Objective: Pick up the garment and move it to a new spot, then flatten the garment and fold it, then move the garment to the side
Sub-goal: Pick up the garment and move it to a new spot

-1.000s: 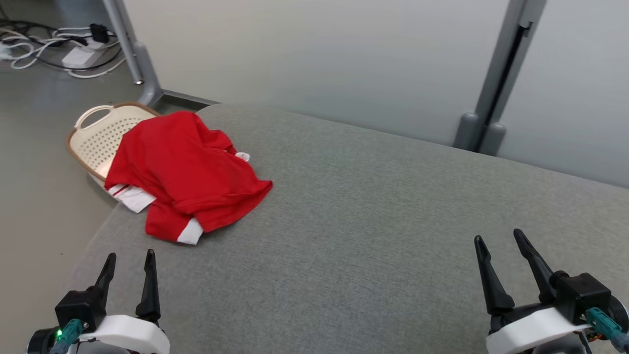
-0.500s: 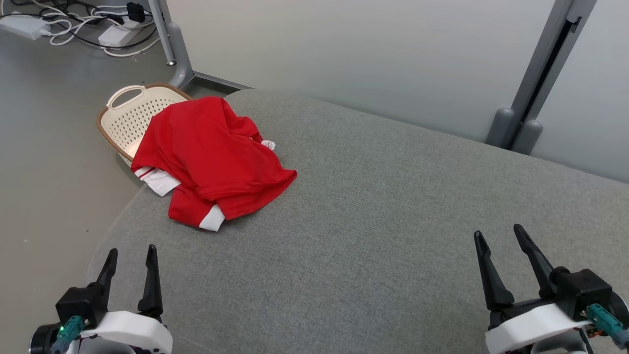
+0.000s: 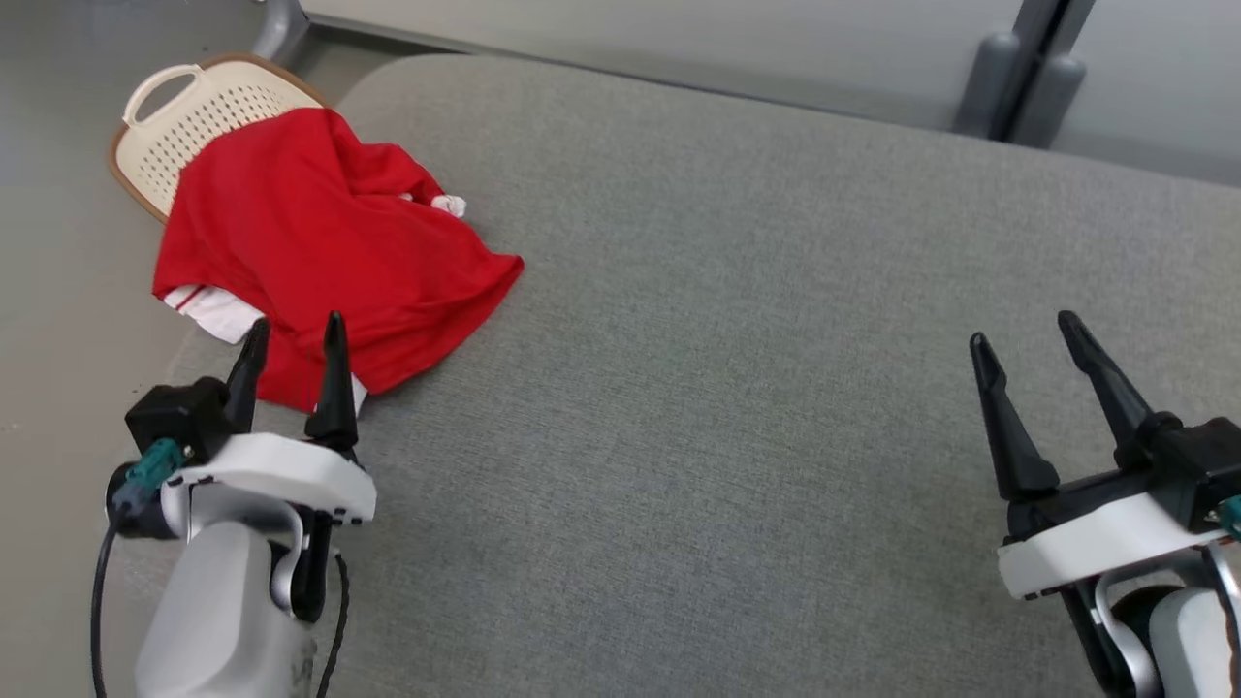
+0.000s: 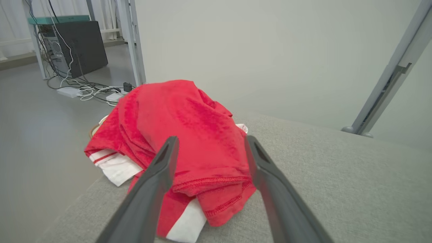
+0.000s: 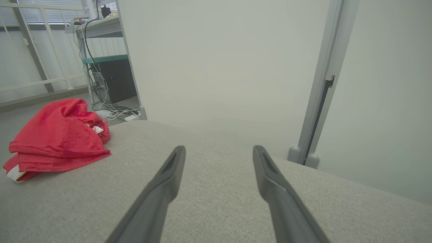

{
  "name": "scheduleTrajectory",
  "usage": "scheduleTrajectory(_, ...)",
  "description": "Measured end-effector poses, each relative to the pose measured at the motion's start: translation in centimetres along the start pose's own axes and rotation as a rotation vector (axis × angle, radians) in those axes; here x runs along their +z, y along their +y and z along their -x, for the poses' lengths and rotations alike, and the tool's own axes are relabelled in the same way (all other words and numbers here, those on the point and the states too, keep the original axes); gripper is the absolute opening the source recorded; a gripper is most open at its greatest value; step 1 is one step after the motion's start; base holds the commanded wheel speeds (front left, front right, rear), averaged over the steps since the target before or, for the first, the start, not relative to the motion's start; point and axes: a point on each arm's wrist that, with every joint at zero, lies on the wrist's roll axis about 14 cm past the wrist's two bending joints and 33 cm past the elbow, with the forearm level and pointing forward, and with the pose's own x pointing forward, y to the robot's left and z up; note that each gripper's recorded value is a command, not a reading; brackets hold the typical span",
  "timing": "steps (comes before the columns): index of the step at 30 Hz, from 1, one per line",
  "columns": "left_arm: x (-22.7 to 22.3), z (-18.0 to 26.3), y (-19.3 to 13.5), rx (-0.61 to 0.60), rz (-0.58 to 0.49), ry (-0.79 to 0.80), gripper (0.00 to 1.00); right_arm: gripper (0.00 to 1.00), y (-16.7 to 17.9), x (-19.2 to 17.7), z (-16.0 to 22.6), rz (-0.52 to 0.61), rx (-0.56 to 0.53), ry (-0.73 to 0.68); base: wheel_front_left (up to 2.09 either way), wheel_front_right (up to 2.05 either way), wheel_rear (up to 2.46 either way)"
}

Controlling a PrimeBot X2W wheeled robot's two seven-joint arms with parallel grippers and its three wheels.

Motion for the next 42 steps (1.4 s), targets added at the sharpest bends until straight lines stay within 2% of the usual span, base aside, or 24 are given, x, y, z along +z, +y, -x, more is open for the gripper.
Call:
scheduleTrajectory(7, -5.6, -4.1, -1.3, 0.005, -0.014, 0.196, 1.00, 1.00, -3.3, -2.8, -1.0, -0.017, -0.043, 0.046, 0.00, 0.00, 0.00)
scheduleTrajectory(11, -9.6, -5.0, 0.4, 0.063, -0.060, 0.346, 1.00, 1.00, -5.1, -5.0, -1.1, -0.042, -0.076, 0.082, 0.00, 0.00, 0.00)
scheduleTrajectory(14, -11.1, -5.8, 0.7, 0.080, -0.072, 0.396, 1.00, 1.00, -6.1, -6.7, -0.7, -0.068, -0.103, 0.113, 0.00, 0.00, 0.00)
scheduleTrajectory(15, -11.5, -6.0, 0.6, 0.082, -0.075, 0.409, 0.94, 1.00, -6.5, -7.1, -0.6, -0.071, -0.112, 0.121, 0.00, 0.00, 0.00)
scheduleTrajectory(16, -11.9, -5.9, 0.7, 0.085, -0.076, 0.422, 0.36, 1.00, -6.7, -7.4, -0.6, -0.074, -0.118, 0.126, 0.00, 0.00, 0.00)
scheduleTrajectory(17, -12.1, -5.9, 0.9, 0.089, -0.080, 0.432, 0.00, 1.00, -6.8, -7.5, -0.6, -0.077, -0.119, 0.128, 0.00, 0.00, 0.00)
scheduleTrajectory(21, -10.8, -6.3, 1.7, 0.098, -0.079, 0.405, 0.00, 1.00, -6.3, -7.1, -1.0, -0.082, -0.109, 0.116, 0.00, 0.00, 0.00)
scheduleTrajectory(25, -6.3, -7.8, 1.8, 0.081, -0.091, 0.257, 0.00, 1.00, -6.0, -5.9, -1.1, -0.076, -0.107, 0.090, 0.00, 0.00, 0.00)
scheduleTrajectory(31, 0.4, -7.3, 0.9, 0.035, -0.108, 0.035, 0.00, 1.00, -4.9, -4.0, -0.2, -0.074, -0.112, 0.053, 0.00, 0.00, 0.00)
scheduleTrajectory(36, 4.8, -4.9, -0.7, -0.025, -0.095, -0.120, 0.00, 1.00, -4.2, -2.3, 1.5, -0.063, -0.138, 0.029, 0.00, 0.00, 0.00)
scheduleTrajectory(42, 6.7, -1.0, -3.4, -0.121, -0.072, -0.213, 0.00, 1.00, -3.0, 0.1, 3.8, -0.053, -0.162, -0.016, 0.00, 0.00, 0.00)
